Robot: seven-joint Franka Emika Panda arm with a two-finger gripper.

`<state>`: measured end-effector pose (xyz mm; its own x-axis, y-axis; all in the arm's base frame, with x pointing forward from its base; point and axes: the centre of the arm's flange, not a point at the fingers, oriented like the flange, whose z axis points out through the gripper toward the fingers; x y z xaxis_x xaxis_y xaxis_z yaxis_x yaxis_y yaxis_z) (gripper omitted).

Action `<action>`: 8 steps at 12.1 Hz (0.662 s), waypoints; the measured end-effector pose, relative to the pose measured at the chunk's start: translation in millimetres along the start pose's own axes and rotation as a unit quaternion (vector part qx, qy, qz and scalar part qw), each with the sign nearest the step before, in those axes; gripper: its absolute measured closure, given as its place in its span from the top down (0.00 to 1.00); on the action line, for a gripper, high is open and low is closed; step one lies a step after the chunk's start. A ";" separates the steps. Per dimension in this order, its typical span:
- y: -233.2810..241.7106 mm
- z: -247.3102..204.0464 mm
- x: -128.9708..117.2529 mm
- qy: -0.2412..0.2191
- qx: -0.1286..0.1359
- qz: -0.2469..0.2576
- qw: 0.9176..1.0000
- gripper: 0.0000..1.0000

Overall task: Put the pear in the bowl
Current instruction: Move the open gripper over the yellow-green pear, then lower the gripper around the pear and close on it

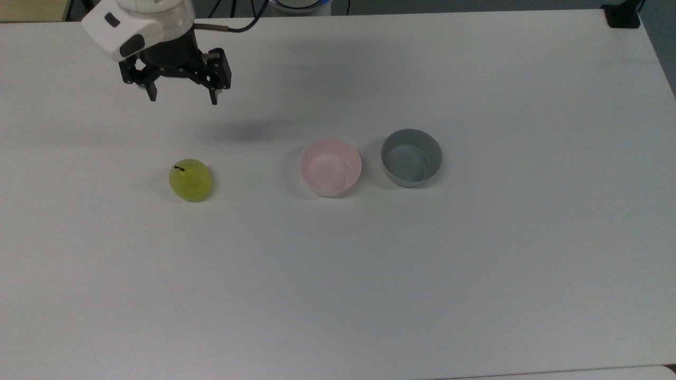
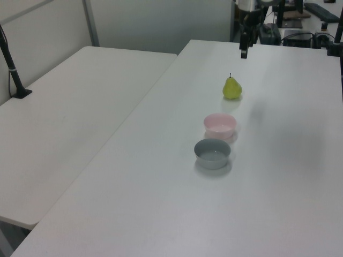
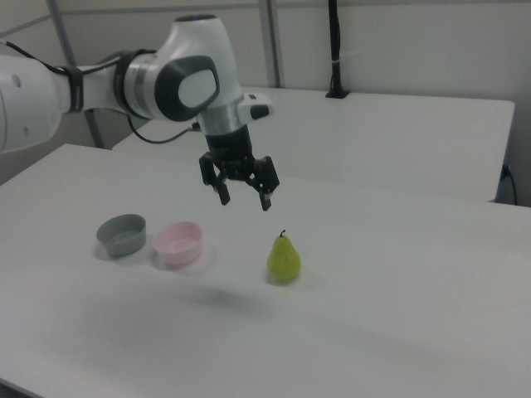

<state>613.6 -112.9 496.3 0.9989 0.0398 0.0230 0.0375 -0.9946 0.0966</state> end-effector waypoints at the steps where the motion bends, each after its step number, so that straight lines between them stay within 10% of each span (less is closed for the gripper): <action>1: 0.6 18.6 2.8 -0.001 0.001 -0.006 1.000 1.00; 8: 1.1 121.3 22.2 0.006 -0.009 -0.019 1.000 1.00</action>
<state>639.0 -124.7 376.2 0.9964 0.0789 0.0300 0.0750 -0.9906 0.1146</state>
